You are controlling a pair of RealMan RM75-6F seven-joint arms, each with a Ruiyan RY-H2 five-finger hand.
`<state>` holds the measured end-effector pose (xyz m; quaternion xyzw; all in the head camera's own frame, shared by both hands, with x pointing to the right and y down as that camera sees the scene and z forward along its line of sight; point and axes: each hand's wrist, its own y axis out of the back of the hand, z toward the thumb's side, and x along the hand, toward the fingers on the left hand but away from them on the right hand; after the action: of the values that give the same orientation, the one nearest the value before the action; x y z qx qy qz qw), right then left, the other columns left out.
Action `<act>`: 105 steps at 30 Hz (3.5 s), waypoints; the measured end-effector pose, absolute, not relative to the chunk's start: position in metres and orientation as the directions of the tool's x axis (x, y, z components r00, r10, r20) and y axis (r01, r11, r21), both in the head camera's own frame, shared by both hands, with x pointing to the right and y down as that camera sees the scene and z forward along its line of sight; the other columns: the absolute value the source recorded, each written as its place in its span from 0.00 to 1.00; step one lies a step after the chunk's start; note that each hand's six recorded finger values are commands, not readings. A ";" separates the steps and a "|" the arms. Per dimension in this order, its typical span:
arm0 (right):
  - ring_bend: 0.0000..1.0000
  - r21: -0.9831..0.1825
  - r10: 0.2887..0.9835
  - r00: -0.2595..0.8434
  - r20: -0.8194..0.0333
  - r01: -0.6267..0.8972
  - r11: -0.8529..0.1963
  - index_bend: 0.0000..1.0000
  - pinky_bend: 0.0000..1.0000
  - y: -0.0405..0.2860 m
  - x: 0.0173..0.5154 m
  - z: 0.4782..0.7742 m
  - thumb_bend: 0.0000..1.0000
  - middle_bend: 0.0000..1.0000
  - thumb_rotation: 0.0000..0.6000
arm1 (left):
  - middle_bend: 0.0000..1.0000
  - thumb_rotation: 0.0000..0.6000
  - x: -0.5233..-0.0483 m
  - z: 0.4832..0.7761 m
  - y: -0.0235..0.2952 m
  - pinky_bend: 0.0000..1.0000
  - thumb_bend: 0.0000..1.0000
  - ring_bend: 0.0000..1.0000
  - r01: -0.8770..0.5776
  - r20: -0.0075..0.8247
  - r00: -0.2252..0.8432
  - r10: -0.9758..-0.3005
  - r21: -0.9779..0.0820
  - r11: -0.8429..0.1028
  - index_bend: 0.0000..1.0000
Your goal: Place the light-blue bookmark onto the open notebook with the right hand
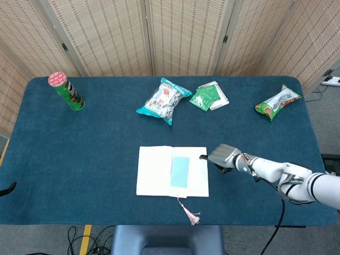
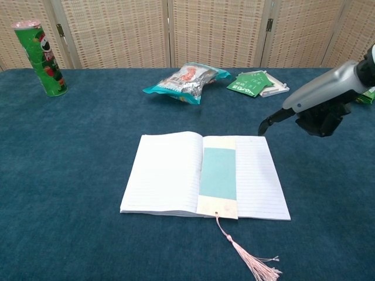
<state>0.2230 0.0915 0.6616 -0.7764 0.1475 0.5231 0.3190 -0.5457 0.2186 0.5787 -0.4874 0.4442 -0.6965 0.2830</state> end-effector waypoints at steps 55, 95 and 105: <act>1.00 -0.291 0.079 0.370 -0.926 -0.561 -0.775 0.00 1.00 0.094 0.185 0.722 1.00 1.00 1.00 | 0.00 1.00 -0.550 0.576 0.221 0.25 0.22 0.00 -0.051 0.437 -0.362 -0.823 -0.891 -0.451 0.09; 1.00 -0.352 0.047 0.481 -0.876 -0.569 -0.743 0.00 1.00 0.119 0.187 0.678 1.00 1.00 1.00 | 0.00 1.00 -0.547 0.574 0.221 0.25 0.22 0.00 -0.050 0.427 -0.355 -0.832 -0.897 -0.439 0.09; 1.00 -0.351 -0.019 0.519 -0.855 -0.604 -0.715 0.00 1.00 0.144 0.169 0.671 1.00 1.00 1.00 | 0.00 1.00 -0.551 0.565 0.224 0.25 0.22 0.00 -0.051 0.409 -0.369 -0.834 -0.905 -0.421 0.09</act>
<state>0.1689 0.1441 0.6709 -0.8088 0.1927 0.4510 0.3246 -0.5514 0.2244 0.5651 -0.4845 0.4569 -0.6899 0.2838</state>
